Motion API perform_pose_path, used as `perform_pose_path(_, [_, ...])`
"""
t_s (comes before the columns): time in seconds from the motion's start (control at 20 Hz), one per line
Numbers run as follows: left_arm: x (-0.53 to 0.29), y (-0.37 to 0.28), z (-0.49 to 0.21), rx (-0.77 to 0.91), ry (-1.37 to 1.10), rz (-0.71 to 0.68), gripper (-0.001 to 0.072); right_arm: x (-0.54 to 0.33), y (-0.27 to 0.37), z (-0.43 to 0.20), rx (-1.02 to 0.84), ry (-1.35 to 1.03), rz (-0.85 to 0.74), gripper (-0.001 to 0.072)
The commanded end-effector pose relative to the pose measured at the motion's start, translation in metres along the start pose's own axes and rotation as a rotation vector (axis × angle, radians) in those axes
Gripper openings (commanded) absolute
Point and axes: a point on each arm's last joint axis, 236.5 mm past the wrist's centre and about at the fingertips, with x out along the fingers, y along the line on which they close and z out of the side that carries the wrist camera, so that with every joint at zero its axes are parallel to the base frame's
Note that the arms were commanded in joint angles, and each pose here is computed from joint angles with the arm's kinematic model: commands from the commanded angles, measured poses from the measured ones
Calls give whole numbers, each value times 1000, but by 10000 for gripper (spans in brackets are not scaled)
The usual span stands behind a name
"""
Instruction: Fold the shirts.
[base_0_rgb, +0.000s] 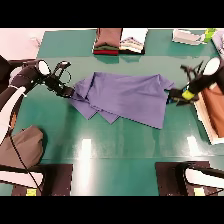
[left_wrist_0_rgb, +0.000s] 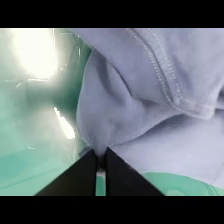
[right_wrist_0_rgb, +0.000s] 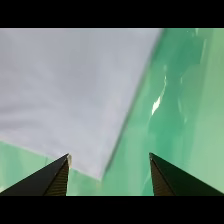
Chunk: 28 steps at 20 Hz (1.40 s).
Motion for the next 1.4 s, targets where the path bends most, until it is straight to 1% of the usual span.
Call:
perform_pose_path(0.0, [-4, -1, 2, -1, -10, -4, 28, 50, -15, -51, 121, 74, -6, 565])
perform_pose_path(0.05, [-4, -1, 2, -1, -9, -4, 28, 63, -15, -60, 141, 86, -11, 553])
perform_pose_path(0.1, [-4, -1, 2, -1, -9, -4, 28, 72, -13, -66, 143, 94, -15, 520])
perform_pose_path(0.2, [-4, -2, 1, -1, -2, -6, 28, 86, -1, -71, 125, 85, -8, 514])
perform_pose_path(0.25, [-4, -2, 0, -1, -2, -6, 28, 90, 9, -69, 116, 69, 13, 494])
perform_pose_path(0.35, [-4, -2, 0, -1, -2, -6, 28, 94, 26, -64, 110, 53, 54, 484])
perform_pose_path(0.4, [-4, -2, 0, -1, -2, -6, 28, 97, 33, -64, 111, 62, 70, 451])
perform_pose_path(0.45, [-4, -2, 0, -1, -1, -6, 28, 99, 37, -63, 102, 73, 69, 443])
perform_pose_path(0.5, [-4, -2, 0, -1, -1, -6, 28, 100, 43, -62, 80, 81, 66, 379])
perform_pose_path(0.55, [-4, -2, 0, -1, 1, -7, 28, 99, 50, -60, 50, 77, 65, 231])
perform_pose_path(0.65, [-10, -3, 1, 1, -10, -5, 28, 91, 63, -50, -10, 40, 60, 20])
perform_pose_path(0.75, [-34, -5, 10, 11, -74, 6, 27, 70, 69, -32, -78, -25, 31, 18])
perform_pose_path(0.85, [-79, -11, 23, 30, -186, 26, 28, 24, 79, -3, -123, -156, 35, 18])
perform_pose_path(0.95, [-145, -20, 37, 58, -344, 52, 28, -49, 89, 29, -146, -356, 62, 18])
perform_pose_path(1.05, [-229, -33, 43, 91, -538, 85, 28, -146, 97, 49, -171, -595, 107, 18])
perform_pose_path(1.2, [-374, -60, 30, 117, -885, 129, 28, -297, 95, 40, -166, -953, 154, 18])
perform_pose_path(1.35, [-503, -89, -12, 118, -1224, 139, 28, -412, 83, -7, -171, -1233, 148, 17])
